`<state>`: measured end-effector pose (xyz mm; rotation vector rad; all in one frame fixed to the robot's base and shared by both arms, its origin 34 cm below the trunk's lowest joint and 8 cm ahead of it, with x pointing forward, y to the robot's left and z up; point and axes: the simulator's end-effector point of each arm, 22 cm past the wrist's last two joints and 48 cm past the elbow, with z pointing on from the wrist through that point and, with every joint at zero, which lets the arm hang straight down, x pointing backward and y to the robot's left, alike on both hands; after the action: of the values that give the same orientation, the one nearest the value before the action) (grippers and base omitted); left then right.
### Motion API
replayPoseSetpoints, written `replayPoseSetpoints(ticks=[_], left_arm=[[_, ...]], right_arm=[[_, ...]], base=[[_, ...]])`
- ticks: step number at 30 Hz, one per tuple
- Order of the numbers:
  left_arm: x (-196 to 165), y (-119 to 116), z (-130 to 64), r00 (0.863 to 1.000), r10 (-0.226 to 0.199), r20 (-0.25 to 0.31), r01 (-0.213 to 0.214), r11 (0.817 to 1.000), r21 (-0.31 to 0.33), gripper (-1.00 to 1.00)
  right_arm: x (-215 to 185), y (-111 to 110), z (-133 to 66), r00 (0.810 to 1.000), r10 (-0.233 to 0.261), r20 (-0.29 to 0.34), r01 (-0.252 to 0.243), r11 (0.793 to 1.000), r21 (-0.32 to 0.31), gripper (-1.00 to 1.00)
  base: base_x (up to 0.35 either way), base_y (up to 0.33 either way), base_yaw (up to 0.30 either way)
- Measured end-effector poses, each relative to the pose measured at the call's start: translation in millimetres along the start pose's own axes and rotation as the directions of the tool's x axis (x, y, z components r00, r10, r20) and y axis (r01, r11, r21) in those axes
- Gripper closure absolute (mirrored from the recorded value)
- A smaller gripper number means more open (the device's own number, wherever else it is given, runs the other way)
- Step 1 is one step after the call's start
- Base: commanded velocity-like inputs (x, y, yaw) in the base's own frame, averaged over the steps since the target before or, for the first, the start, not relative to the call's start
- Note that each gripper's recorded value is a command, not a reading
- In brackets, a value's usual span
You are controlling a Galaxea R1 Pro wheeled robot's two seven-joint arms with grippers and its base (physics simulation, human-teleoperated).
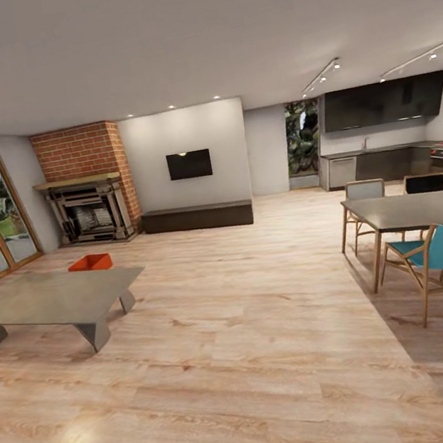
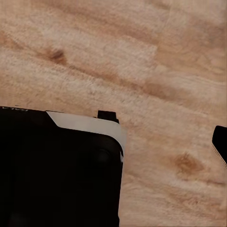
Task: Move the two storage containers from the living room to the garage. In the garage, place one container on the floor and stack the other container on top of it (either order is fine).
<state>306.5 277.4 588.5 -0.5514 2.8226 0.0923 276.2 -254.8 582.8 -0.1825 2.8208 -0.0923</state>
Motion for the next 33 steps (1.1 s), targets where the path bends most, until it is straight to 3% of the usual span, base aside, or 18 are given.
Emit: replayPoseSetpoints(ticks=[33], left_arm=[[-0.1,0.1,0.0,1.0,0.0,0.001,0.0,1.0,0.0,-1.0]], right_arm=[[-2.6,0.0,0.1,1.0,0.009,0.01,-0.009,1.0,-0.001,-1.0]], base=[[0.325,0.0,0.0]])
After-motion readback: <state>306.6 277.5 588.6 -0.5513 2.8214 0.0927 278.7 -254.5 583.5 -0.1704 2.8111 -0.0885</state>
